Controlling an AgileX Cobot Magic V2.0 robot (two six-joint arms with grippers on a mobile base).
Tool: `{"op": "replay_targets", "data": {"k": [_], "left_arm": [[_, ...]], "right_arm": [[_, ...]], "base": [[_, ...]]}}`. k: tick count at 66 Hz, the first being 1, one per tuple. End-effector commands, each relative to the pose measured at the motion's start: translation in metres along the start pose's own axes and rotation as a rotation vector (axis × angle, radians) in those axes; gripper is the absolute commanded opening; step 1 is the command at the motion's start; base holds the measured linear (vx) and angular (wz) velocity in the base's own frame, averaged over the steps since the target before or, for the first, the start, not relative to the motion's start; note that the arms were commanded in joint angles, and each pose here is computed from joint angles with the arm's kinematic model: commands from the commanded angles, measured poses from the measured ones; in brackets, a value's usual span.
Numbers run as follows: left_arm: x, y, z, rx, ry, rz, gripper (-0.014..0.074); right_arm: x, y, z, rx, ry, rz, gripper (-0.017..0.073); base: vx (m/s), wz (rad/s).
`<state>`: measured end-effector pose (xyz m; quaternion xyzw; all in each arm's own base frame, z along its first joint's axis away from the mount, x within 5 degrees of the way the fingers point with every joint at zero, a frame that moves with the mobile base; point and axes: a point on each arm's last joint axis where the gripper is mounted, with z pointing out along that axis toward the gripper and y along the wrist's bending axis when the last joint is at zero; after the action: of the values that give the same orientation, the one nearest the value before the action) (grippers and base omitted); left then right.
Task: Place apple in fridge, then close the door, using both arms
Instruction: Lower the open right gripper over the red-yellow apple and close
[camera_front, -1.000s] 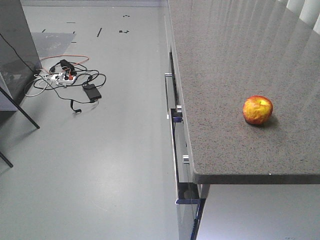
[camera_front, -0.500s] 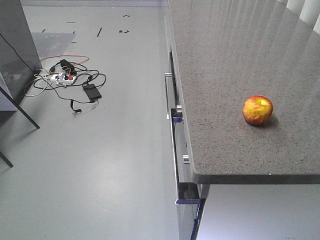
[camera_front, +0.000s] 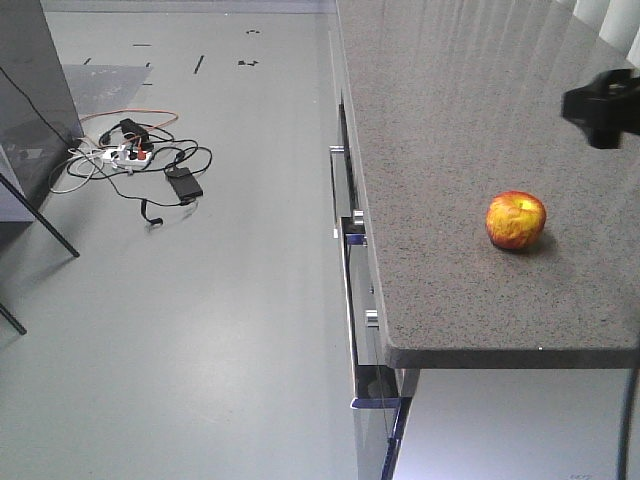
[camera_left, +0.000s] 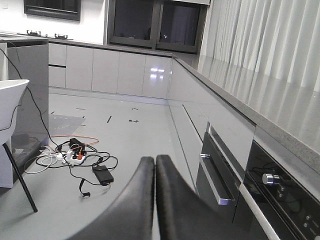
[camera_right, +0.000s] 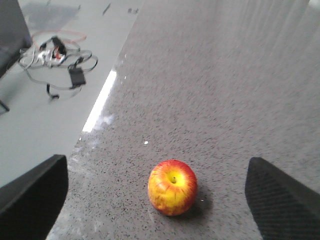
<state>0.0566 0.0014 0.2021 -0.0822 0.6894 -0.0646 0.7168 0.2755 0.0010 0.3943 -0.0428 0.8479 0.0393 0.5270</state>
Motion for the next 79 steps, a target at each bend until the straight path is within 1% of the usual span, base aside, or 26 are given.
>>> {"op": "replay_targets", "data": {"k": [1,5,18,25,32,40,56,71,79], "left_arm": [[-0.014,-0.002,-0.002,0.013,-0.106,-0.016,-0.0007],[-0.014,-0.002,-0.002,0.013,-0.106,-0.016,-0.0007],[-0.014,-0.002,-0.002,0.013,-0.106,-0.016,-0.0007],[-0.014,-0.002,-0.002,0.013,-0.106,-0.016,-0.0007],[-0.014,-0.002,-0.002,0.013,-0.106,-0.016,-0.0007],[-0.014,-0.002,-0.002,0.013,-0.106,-0.016,-0.0007],[-0.014,-0.002,-0.002,0.013,-0.106,-0.016,-0.0007],[-0.014,-0.002,-0.002,0.013,-0.106,-0.016,-0.0007],[-0.014,-0.002,-0.002,0.013,-0.106,-0.016,-0.0007]], "right_arm": [[-0.02,-0.005,0.019,0.006,-0.065,0.005,0.0678],[-0.02,-0.008,0.042,0.002,-0.03,0.016,0.0677],[-0.015,-0.016,0.098,-0.009,0.055,0.035,0.0672],[-0.004,-0.02,0.127,-0.01,0.109,0.047,0.0669],[0.008,-0.024,0.149,-0.005,0.142,0.056,0.0666],[0.022,-0.026,0.168,0.001,0.176,0.067,0.0661],[0.045,-0.03,0.194,0.005,0.241,0.078,0.0654],[0.062,-0.031,0.209,0.004,0.289,0.082,0.0647],[0.063,-0.031,0.21,0.001,0.299,0.083,0.064]], "base": [[0.0,0.0],[0.0,0.0],[0.0,0.0],[0.0,0.0],[0.0,0.0],[0.0,0.0],[0.0,0.0],[0.0,0.0],[0.0,0.0]]}}
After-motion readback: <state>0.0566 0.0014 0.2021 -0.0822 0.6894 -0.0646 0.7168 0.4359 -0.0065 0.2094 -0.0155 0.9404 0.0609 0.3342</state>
